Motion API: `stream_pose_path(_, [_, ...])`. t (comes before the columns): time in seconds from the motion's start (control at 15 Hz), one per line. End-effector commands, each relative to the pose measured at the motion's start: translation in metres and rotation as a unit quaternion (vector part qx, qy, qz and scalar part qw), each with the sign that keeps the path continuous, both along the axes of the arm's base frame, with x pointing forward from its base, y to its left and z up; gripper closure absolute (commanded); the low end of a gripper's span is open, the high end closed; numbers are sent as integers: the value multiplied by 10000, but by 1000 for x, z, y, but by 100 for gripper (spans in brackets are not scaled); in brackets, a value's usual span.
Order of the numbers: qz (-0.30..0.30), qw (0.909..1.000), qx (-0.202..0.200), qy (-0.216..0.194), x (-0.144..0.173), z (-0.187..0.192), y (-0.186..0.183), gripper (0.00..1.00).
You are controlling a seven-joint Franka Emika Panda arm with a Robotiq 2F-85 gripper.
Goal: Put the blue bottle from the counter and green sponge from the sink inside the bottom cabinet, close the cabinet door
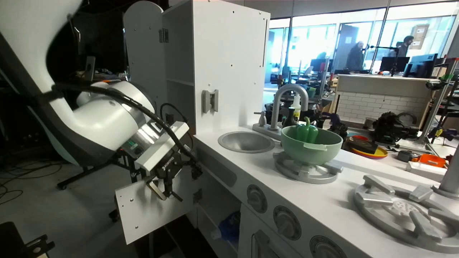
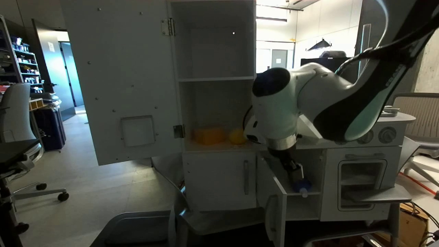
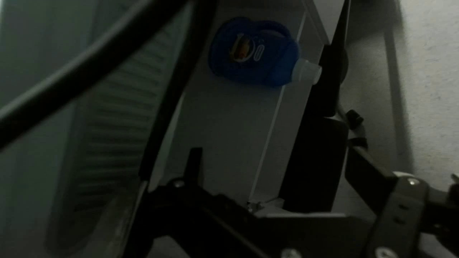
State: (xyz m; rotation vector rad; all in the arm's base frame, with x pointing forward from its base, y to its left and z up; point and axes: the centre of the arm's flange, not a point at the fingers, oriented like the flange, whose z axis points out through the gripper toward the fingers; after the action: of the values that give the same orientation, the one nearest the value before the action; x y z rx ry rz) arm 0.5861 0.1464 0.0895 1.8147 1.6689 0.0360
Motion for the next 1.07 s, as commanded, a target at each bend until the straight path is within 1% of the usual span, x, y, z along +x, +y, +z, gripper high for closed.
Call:
stream_pose_path(0.0, [288,9976,-280,566,-31,83,-24,0])
stream_pose_path(0.13, [387,9957,-369,759,-45,117,-31,0])
stream_pose_path(0.27, [493,9944,-343,868,-64,134,-35,0])
stream_pose_path(0.33, [471,9951,-248,834,-74,150,-21,0])
stream_pose_path(0.4, [415,9959,-141,793,-82,157,-15,0])
stream_pose_path(0.47, [371,9965,42,754,-80,149,-2,0])
stream_pose_path(0.53, [295,9973,194,637,-81,155,15,0])
stream_pose_path(0.73, [171,9975,459,519,-86,148,68,0])
stream_pose_path(0.93, [4,9964,751,388,-89,123,107,0])
stream_pose_path(1.0, [-70,9959,824,365,-84,107,121,0])
